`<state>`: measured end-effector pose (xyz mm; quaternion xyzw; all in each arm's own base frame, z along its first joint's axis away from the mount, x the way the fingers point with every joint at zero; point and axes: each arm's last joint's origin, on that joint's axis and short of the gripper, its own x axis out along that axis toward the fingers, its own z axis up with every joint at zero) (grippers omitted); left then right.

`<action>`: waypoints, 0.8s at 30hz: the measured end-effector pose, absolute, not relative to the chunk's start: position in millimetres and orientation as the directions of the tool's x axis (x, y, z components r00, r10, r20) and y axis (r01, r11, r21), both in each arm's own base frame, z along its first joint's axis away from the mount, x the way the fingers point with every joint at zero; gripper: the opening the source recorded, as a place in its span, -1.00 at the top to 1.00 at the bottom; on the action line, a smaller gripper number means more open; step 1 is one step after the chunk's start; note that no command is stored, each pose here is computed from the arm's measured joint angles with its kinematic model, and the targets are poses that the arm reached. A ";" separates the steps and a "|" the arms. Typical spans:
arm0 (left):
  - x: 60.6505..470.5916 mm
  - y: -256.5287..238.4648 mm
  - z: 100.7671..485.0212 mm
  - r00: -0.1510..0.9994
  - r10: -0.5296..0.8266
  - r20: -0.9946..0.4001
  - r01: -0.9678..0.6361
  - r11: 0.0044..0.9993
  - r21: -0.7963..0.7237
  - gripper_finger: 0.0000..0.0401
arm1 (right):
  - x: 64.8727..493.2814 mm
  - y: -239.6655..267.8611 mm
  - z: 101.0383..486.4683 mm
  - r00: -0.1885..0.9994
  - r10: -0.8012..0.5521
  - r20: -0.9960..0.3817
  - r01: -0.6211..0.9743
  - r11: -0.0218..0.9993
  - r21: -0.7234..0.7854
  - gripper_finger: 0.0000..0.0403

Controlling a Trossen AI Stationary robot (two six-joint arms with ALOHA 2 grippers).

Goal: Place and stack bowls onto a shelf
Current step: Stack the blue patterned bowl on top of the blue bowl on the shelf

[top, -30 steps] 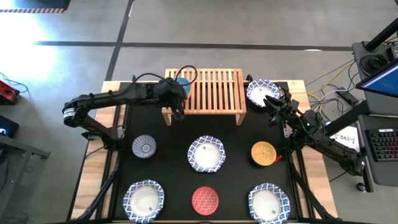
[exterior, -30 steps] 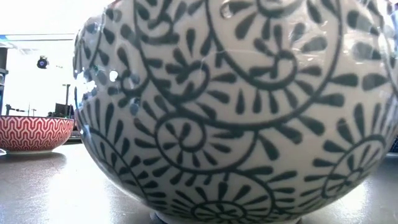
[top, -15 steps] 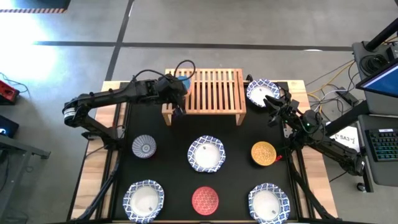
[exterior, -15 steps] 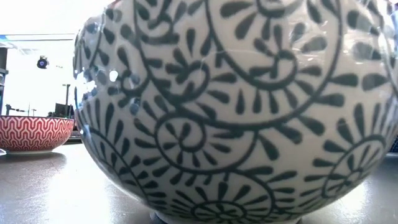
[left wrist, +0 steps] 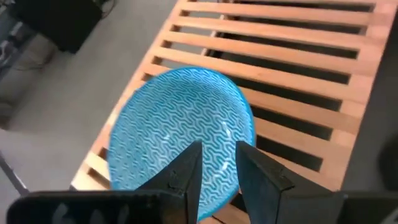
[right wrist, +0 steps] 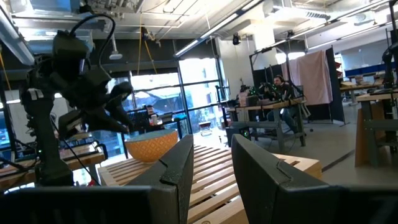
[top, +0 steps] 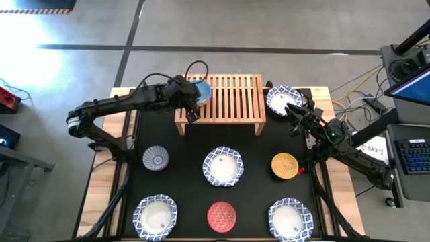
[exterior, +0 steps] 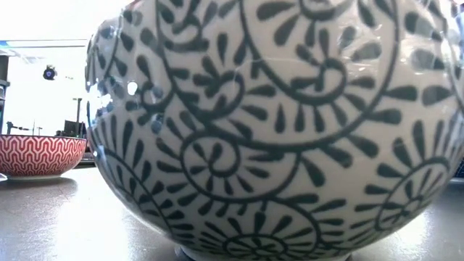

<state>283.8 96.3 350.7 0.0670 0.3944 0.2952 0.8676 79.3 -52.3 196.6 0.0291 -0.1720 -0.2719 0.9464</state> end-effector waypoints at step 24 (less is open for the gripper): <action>211.4 -6.1 338.8 0.246 0.313 -0.917 -0.646 0.758 0.086 0.56 | 79.3 -52.3 196.7 0.793 -0.524 0.310 0.504 0.851 0.149 0.51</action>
